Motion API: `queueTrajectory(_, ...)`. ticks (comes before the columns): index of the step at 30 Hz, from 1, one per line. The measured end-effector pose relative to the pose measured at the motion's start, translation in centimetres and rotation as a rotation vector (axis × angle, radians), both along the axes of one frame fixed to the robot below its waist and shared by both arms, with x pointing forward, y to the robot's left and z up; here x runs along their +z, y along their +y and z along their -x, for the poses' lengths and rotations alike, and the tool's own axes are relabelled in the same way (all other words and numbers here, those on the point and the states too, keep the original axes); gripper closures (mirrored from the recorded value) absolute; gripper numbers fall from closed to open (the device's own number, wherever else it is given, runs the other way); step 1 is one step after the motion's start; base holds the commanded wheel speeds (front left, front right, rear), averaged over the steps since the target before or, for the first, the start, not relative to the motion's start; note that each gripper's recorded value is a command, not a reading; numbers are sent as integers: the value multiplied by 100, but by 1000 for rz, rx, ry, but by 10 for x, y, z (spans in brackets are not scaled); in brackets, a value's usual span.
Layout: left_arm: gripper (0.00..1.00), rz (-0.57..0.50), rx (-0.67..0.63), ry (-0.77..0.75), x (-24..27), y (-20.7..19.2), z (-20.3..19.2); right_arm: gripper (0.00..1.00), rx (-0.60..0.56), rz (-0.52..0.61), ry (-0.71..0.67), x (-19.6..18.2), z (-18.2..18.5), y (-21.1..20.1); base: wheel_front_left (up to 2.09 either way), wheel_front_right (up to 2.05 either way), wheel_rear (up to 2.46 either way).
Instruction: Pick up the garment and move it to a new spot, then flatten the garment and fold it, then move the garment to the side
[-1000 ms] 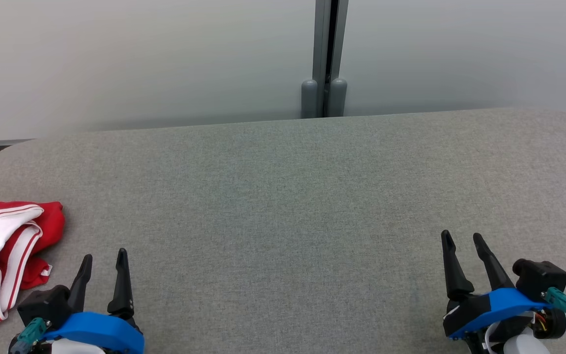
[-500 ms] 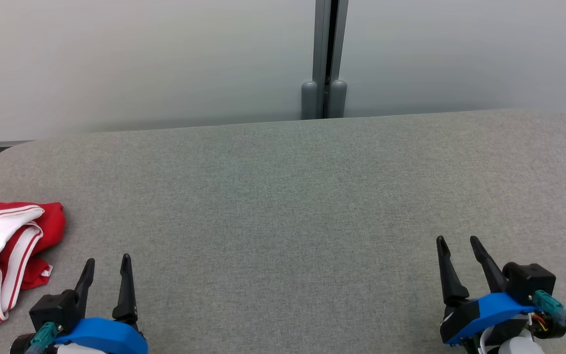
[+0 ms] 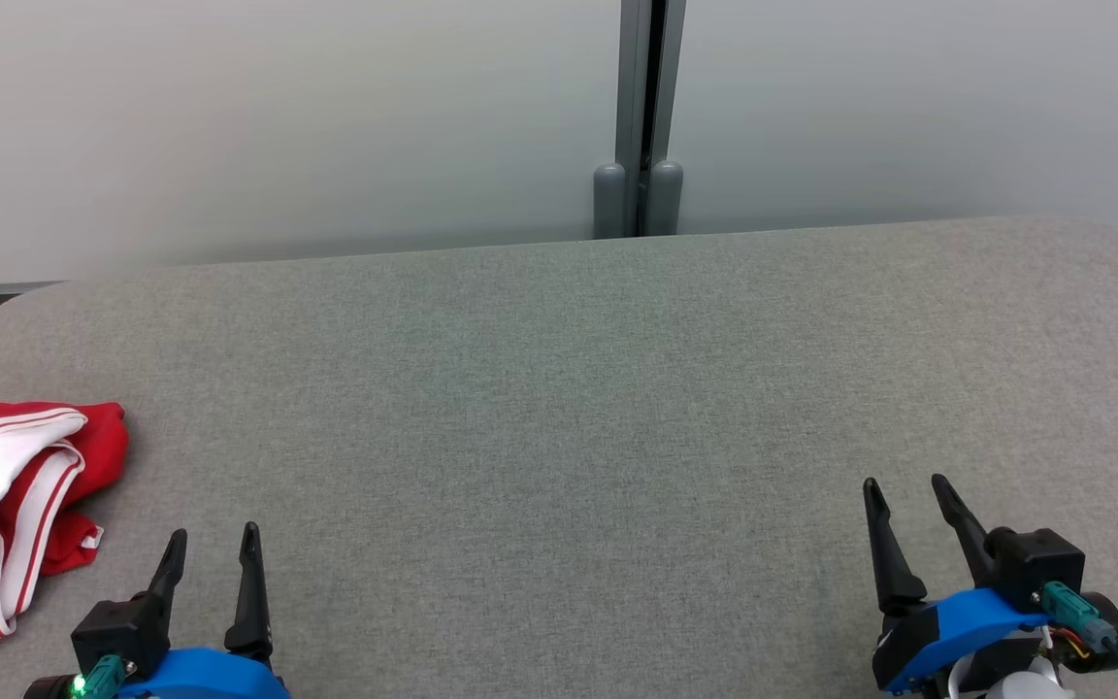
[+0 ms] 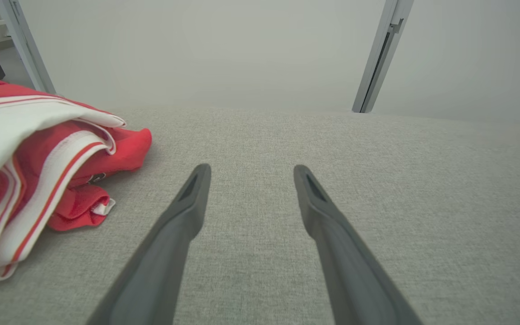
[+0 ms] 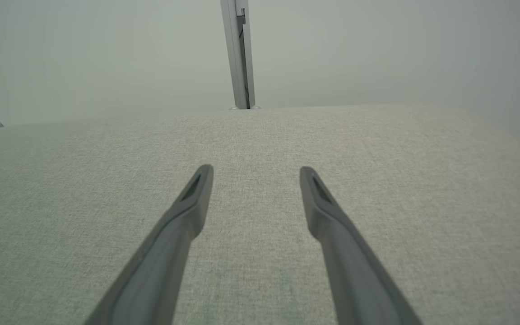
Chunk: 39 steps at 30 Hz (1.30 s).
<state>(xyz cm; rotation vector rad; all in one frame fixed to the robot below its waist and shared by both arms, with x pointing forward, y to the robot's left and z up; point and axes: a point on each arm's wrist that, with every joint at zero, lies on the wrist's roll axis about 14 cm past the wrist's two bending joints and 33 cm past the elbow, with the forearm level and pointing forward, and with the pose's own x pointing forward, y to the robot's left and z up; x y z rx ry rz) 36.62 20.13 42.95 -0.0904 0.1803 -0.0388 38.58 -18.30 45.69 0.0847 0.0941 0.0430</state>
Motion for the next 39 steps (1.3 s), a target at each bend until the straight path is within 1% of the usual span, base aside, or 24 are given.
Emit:
queueTrajectory(6,0,-23,4,1,-2,3,0,0,-4,15,11,-5,1,-2,0,0,0)
queueTrajectory(16,0,-4,31,-2,-2,6,4,0,-31,-4,1,-2,1,-10,0,0,0)
queueTrajectory(22,0,3,42,4,-4,8,6,0,-8,-3,13,-6,-1,-2,0,0,0)
queueTrajectory(27,0,11,87,13,-7,22,12,0,57,-1,25,-11,-10,20,0,0,0)
queueTrajectory(31,0,12,149,24,-9,42,23,0,142,-2,27,-13,-23,49,0,0,0)
queueTrajectory(34,0,11,211,24,-8,62,33,0,222,-4,26,-13,-33,78,0,0,0)
queueTrajectory(39,0,15,339,43,-12,96,64,0,368,-9,32,-16,-45,132,0,0,0)
